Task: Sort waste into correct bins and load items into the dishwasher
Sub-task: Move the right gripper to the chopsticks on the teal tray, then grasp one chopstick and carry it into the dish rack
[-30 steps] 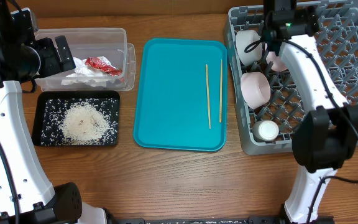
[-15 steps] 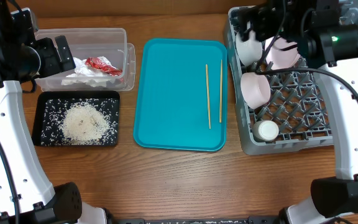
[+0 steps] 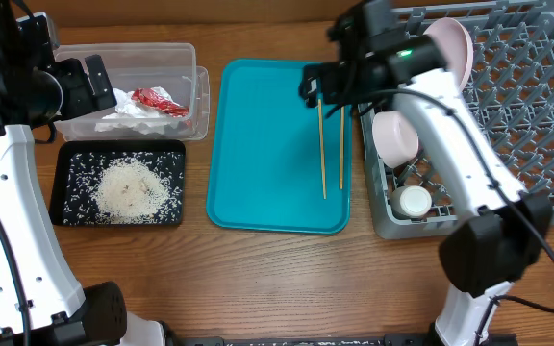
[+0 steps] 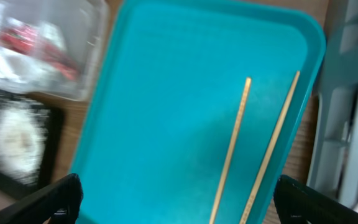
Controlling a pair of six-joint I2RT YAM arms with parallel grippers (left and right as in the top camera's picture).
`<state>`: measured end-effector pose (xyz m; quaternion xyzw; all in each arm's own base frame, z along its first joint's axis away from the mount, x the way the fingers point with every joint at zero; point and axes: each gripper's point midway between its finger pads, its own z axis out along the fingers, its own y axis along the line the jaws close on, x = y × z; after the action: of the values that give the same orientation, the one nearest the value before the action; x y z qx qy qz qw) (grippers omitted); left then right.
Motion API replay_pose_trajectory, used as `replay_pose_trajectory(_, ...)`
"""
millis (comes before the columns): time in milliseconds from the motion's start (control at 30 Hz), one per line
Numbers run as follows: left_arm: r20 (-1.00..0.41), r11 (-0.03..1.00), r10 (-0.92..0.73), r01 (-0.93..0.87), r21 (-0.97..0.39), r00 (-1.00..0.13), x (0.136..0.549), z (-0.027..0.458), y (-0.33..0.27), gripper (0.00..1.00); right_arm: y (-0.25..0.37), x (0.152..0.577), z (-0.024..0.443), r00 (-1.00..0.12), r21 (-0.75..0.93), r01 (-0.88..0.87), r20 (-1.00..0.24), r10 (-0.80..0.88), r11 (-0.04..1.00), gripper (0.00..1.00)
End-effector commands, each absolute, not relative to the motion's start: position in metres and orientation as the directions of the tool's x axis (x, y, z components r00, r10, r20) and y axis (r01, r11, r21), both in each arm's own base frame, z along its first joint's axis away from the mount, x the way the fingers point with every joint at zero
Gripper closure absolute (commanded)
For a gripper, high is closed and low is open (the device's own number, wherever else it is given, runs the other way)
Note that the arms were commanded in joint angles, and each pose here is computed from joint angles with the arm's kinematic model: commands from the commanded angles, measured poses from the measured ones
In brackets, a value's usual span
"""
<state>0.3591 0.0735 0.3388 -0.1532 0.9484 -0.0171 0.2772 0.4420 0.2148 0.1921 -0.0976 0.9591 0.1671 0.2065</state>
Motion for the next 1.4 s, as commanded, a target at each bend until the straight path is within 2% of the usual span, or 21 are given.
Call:
replay_pose_trajectory(0,-0.520,0.952,-0.299,-0.283,-0.112,-0.800,0.361,0.337,0.075,0.00,0.220,0.444,0.173,-0.895,0.162,-0.208,-0.428,-0.121,0.965,0.00)
replay_pose_trajectory(233,-0.520,0.952,-0.299,-0.283,-0.112,-0.800,0.361,0.337,0.075,0.00,0.229,0.445,0.112,-0.940,0.123,-0.173,-0.318,-0.126,0.977,0.00)
replay_pose_trajectory(300,-0.520,0.953,-0.299,-0.283,-0.112,-0.800,0.361,0.337,0.075,0.00,0.229,0.444,0.094,-0.955,0.122,-0.141,-0.279,-0.103,0.982,0.07)
replay_pose_trajectory(467,-0.520,0.952,-0.299,-0.283,-0.112,-0.800,0.361,0.337,0.075,0.00,0.225,0.441,0.060,-0.973,0.092,-0.108,-0.214,-0.086,0.990,0.36)
replay_pose_trajectory(500,-0.520,0.953,-0.299,-0.283,-0.112,-0.800,0.361,0.337,0.075,0.00,0.222,0.442,0.055,-0.975,0.071,-0.092,-0.209,-0.076,0.993,0.39)
replay_pose_trajectory(767,-0.520,0.953,-0.299,-0.283,-0.112,-0.800,0.361,0.337,0.075,0.00,0.204,0.444,0.023,-0.981,-0.041,-0.069,-0.177,-0.075,0.997,0.45)
replay_pose_trajectory(933,-0.520,0.952,-0.299,-0.283,-0.112,-0.800,0.361,0.337,0.075,0.00,0.200,0.443,0.009,-0.984,-0.073,-0.066,-0.159,-0.077,0.995,0.57)
replay_pose_trajectory(1367,-0.520,0.952,-0.299,-0.283,-0.112,-0.800,0.361,0.337,0.075,0.00,0.197,0.418,-0.016,-0.997,-0.068,-0.056,-0.053,-0.060,0.996,0.79)
